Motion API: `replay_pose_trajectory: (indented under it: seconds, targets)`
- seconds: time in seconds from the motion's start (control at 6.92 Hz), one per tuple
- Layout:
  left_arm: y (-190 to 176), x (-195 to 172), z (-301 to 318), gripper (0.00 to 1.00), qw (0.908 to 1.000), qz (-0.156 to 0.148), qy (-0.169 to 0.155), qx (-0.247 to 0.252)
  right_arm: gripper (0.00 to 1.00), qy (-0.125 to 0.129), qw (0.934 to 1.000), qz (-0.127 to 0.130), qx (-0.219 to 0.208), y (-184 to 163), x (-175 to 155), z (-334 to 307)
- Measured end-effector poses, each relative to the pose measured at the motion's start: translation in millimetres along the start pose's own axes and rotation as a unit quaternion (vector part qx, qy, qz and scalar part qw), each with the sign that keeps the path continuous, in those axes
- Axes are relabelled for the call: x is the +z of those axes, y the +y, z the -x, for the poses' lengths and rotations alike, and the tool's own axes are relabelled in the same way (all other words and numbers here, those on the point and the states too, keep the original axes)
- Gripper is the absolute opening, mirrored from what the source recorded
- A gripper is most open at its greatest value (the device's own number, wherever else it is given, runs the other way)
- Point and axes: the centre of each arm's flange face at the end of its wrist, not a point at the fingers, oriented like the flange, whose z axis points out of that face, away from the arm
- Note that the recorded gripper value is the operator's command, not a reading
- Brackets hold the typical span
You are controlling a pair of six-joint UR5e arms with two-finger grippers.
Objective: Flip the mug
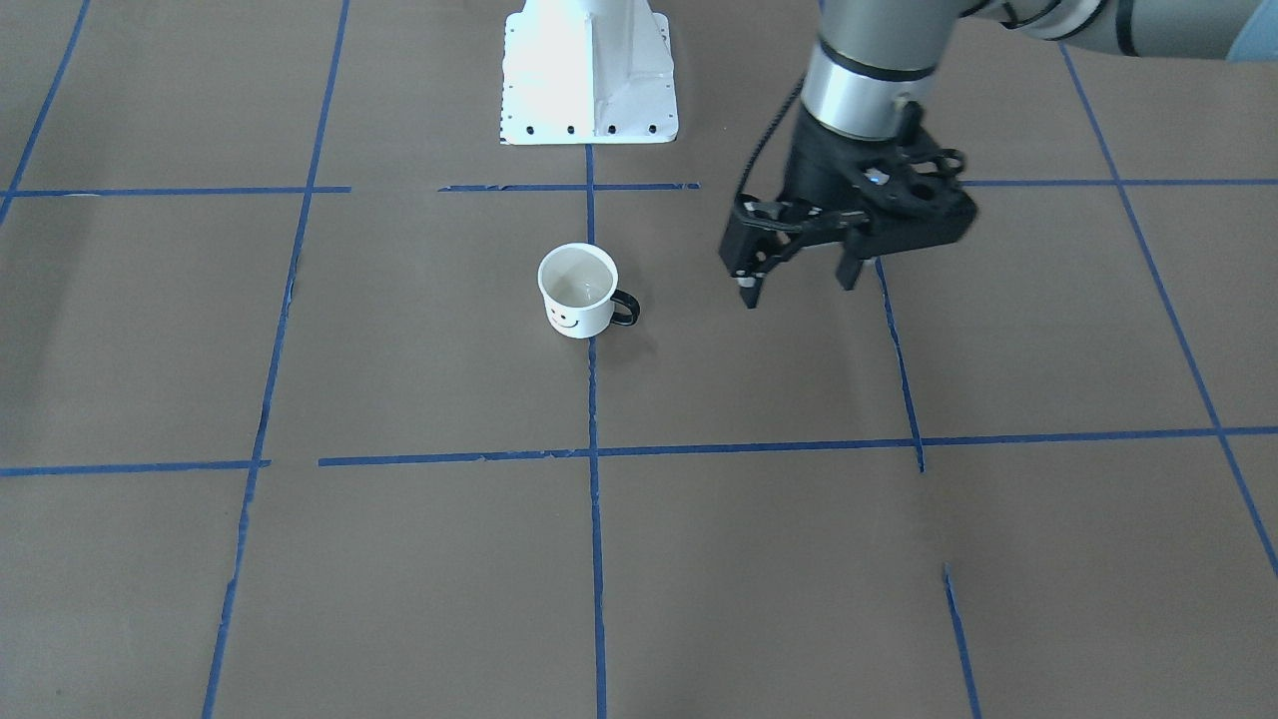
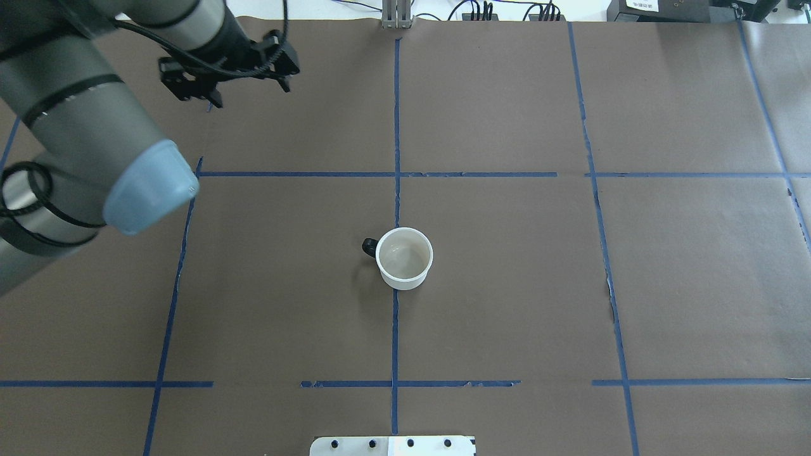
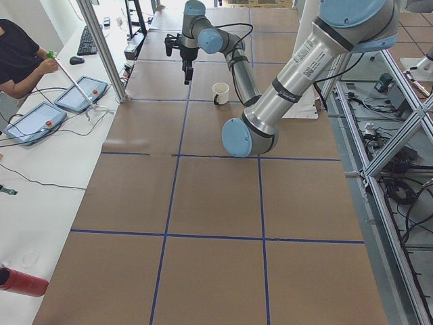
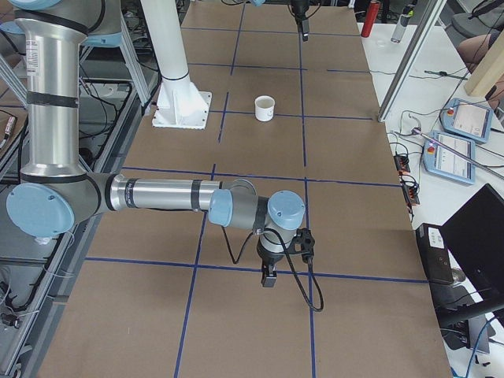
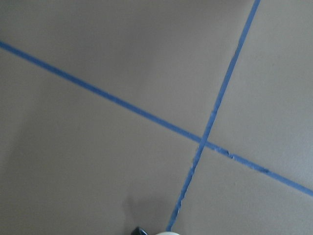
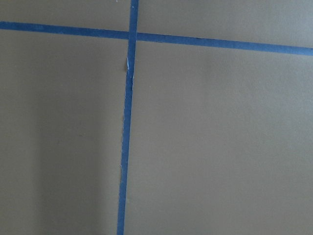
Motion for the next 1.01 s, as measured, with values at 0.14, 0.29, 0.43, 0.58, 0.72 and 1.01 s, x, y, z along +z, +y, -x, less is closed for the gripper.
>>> replay_pose_trajectory:
  seconds: [0.14, 0.29, 0.43, 0.58, 0.72, 1.01]
  targets:
    - [-33, -11, 53, 1.00, 0.9992, -0.003, -0.011, 0.037, 1.00, 0.000, 1.0000, 0.000, 0.000, 0, 0, 0]
    - [-61, -19, 117, 1.00, 0.9967, 0.000, -0.025, 0.077, 1.00, 0.000, 1.0000, 0.000, 0.000, 0, 0, 0]
    - [-82, -24, 187, 1.00, 0.9926, 0.007, -0.040, 0.115, 1.00, 0.000, 1.0000, 0.000, 0.000, 0, 0, 0]
    - [-99, -29, 272, 1.00, 0.9869, 0.020, -0.052, 0.151, 1.00, 0.000, 1.0000, 0.000, 0.000, 0, 0, 0]
    - [-112, -33, 364, 1.00, 0.9813, 0.037, -0.062, 0.179, 1.00, 0.000, 1.0000, 0.000, 0.000, 0, 0, 0]
    - [-86, -8, 526, 1.00, 0.9805, 0.082, -0.039, 0.174, 1.00, 0.000, 1.0000, 0.000, 0.000, 0, 0, 0]
